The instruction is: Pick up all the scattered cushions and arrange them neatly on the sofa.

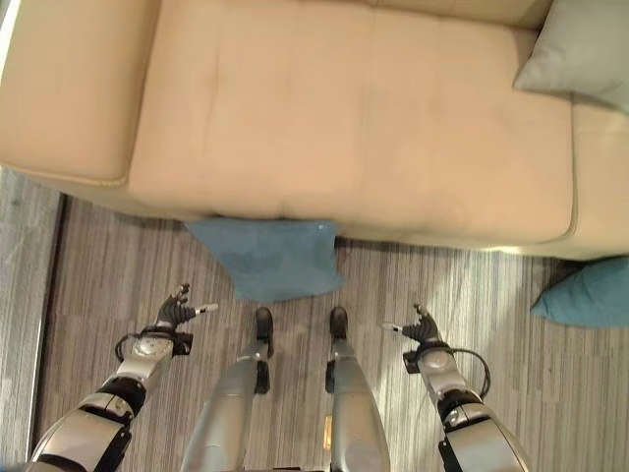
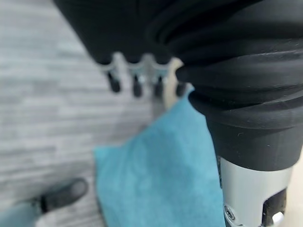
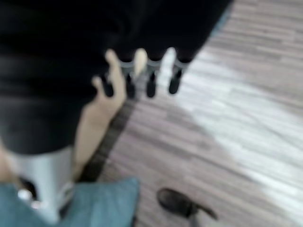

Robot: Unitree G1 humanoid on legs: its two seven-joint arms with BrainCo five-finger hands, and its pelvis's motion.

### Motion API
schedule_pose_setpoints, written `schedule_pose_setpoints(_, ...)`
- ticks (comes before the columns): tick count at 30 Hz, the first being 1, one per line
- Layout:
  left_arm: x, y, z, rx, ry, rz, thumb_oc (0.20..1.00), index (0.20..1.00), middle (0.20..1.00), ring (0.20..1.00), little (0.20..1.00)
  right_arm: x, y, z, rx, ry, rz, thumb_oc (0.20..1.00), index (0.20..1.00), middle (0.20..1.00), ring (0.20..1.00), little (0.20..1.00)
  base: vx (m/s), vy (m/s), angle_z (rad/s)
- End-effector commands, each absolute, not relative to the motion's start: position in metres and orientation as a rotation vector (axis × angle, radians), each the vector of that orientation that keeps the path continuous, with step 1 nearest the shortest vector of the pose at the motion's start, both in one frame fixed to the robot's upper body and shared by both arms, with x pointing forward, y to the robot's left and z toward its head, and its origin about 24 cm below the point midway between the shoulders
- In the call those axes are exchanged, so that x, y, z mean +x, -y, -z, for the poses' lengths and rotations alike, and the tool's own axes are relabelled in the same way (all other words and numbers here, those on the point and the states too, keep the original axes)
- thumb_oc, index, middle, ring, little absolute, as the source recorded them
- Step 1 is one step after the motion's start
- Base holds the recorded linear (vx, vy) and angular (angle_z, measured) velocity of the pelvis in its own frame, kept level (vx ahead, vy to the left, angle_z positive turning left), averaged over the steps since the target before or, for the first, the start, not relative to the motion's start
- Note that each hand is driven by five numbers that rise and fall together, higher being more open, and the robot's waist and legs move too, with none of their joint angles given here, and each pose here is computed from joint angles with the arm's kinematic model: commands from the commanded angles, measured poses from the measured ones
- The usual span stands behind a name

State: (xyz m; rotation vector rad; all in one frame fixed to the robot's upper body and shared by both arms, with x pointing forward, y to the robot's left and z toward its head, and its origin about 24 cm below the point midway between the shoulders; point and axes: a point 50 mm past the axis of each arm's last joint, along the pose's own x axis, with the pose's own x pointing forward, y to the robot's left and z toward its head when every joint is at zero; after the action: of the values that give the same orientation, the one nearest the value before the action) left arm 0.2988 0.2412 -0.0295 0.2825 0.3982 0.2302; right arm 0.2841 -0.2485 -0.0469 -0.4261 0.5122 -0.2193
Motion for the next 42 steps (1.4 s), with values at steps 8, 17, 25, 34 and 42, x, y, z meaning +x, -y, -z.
schedule_pose_setpoints(8,0.342,-0.231,-0.026,0.238,-0.167,-0.321,1.000,1.000,1.000,1.000,1.000,0.339,0.249,-0.037,-0.473,-0.121,0.369,1.000,1.000,1.000,1.000,1.000,-0.06,0.033,0.10)
schedule_pose_setpoints(17,0.387,-0.234,-0.116,0.282,0.064,-0.398,1.000,1.000,1.000,1.000,1.000,0.380,0.231,-0.126,-0.465,0.189,0.427,1.000,1.000,1.000,1.000,1.000,0.03,0.015,0.07)
schedule_pose_setpoints(25,0.398,-0.243,-0.160,0.269,0.166,-0.485,1.000,1.000,1.000,1.000,1.000,0.387,0.220,-0.161,-0.480,0.321,0.444,1.000,1.000,1.000,1.000,1.000,0.05,0.047,-0.02)
schedule_pose_setpoints(34,0.385,-0.260,-0.140,0.101,0.127,-0.577,1.000,1.000,1.000,1.000,1.000,0.378,0.230,-0.146,-0.469,0.292,0.471,1.000,1.000,1.000,1.000,1.000,0.05,0.075,-0.03)
schedule_pose_setpoints(42,0.383,-0.273,-0.151,0.137,0.155,-0.595,1.000,1.000,1.000,1.000,1.000,0.376,0.233,-0.149,-0.456,0.311,0.454,1.000,1.000,1.000,1.000,1.000,0.01,0.037,0.01)
